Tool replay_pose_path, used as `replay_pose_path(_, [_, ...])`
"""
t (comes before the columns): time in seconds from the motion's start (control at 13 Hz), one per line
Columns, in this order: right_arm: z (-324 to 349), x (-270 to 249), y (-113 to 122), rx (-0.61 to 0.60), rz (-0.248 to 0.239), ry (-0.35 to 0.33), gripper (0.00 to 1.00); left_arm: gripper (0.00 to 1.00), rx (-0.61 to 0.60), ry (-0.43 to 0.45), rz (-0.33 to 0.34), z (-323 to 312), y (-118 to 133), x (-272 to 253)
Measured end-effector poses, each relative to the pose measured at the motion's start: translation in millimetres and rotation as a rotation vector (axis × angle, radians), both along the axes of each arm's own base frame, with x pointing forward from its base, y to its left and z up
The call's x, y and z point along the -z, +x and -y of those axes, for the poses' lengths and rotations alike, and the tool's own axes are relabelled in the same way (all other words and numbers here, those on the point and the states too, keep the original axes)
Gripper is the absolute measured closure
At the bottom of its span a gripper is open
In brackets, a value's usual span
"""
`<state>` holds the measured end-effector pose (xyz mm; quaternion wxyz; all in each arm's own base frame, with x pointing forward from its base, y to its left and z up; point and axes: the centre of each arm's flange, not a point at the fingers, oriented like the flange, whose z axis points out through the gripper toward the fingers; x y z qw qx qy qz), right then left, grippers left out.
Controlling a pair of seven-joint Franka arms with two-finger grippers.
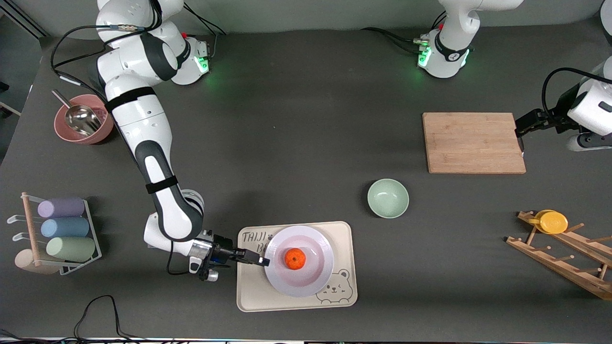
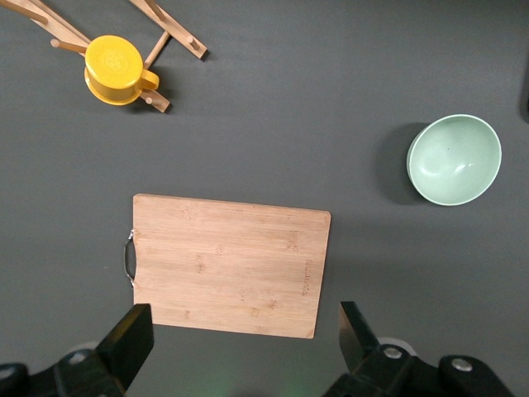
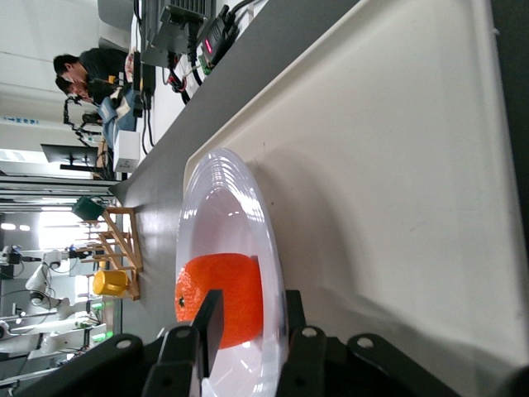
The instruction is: Place orange and plate with both arms
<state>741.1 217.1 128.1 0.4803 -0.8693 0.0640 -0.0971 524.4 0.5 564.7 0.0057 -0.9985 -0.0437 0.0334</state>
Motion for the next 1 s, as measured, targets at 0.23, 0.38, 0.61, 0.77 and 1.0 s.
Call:
replay_pose_path(0.23, [17,-18,8,-0.037,-0.015,-0.13,0.62,0.0,0.0,0.0,0.001,0,0,0])
replay_pose_path(0.38, [38,-41,15,-0.029,-0.025,-0.218,0.6,0.0,0.0,0.0,0.003,0,0,0])
replay_pose_path(0.61, [59,-78,10,-0.052,-0.04,-0.369,0.58,0.0,0.0,0.0,0.005,0,0,-1])
replay_pose_path(0.77, [68,-108,-1,-0.107,-0.07,-0.46,0.43,0.0,0.0,0.001,0.014,-1,-1,-5])
replay_pose_path(1.0, [92,-177,-19,-0.221,-0.142,-0.614,0.38,0.0,-0.006,0.002,0.049,-5,-1,-12])
